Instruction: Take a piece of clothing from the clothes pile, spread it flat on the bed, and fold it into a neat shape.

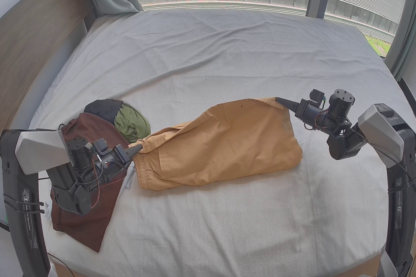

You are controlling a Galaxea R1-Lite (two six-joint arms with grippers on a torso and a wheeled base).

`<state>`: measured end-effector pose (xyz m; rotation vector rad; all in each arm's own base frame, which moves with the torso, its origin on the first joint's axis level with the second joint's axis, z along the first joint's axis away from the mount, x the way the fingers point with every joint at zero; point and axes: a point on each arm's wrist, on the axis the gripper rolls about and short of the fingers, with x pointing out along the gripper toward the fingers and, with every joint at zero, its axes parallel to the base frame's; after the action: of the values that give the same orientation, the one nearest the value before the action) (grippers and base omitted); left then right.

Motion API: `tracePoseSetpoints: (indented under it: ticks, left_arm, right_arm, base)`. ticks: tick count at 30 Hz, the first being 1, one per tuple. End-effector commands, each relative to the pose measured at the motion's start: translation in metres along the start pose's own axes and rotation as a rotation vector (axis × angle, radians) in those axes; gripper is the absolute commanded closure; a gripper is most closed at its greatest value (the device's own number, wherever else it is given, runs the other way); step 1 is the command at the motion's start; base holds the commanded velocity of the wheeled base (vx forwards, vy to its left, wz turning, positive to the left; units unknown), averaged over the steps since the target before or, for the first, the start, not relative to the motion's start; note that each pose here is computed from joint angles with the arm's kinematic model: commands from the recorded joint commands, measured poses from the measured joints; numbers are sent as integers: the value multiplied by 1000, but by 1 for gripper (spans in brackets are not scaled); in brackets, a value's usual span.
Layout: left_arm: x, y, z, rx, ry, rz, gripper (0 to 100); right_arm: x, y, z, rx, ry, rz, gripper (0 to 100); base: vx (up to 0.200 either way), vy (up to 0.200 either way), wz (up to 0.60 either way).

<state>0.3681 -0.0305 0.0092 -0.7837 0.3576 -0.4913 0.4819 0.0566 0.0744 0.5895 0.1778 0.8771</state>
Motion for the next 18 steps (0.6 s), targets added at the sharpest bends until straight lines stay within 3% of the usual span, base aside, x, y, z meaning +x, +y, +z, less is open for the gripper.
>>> tracePoseSetpoints:
  ticks: [1, 3, 4, 14, 15, 18]
  left_arm:
    - [2, 4, 0, -2, -7, 10, 100]
    - [2, 4, 0, -1, -14, 14, 100]
    - [3, 4, 2, 2, -23, 16, 0]
    - [4, 5, 13, -7, -69, 16, 0]
    - [3, 5, 13, -7, -70, 15, 0]
    - [3, 4, 14, -6, -70, 13, 0]
  right_arm:
    - [2, -5, -5, 7, 7, -3, 100]
    - [3, -5, -5, 12, 10, -5, 100]
    - [5, -5, -3, 11, 7, -7, 100]
    - [14, -10, 1, 7, -28, -43, 100]
    - [15, -9, 0, 11, -27, -49, 0]
    - [18, -7, -2, 9, -26, -41, 0]
  base:
    - [0, 0, 0]
    - [0, 0, 0]
    - [0, 0, 0]
    - [0, 0, 0]
    - [0, 0, 0]
    - [0, 0, 0]
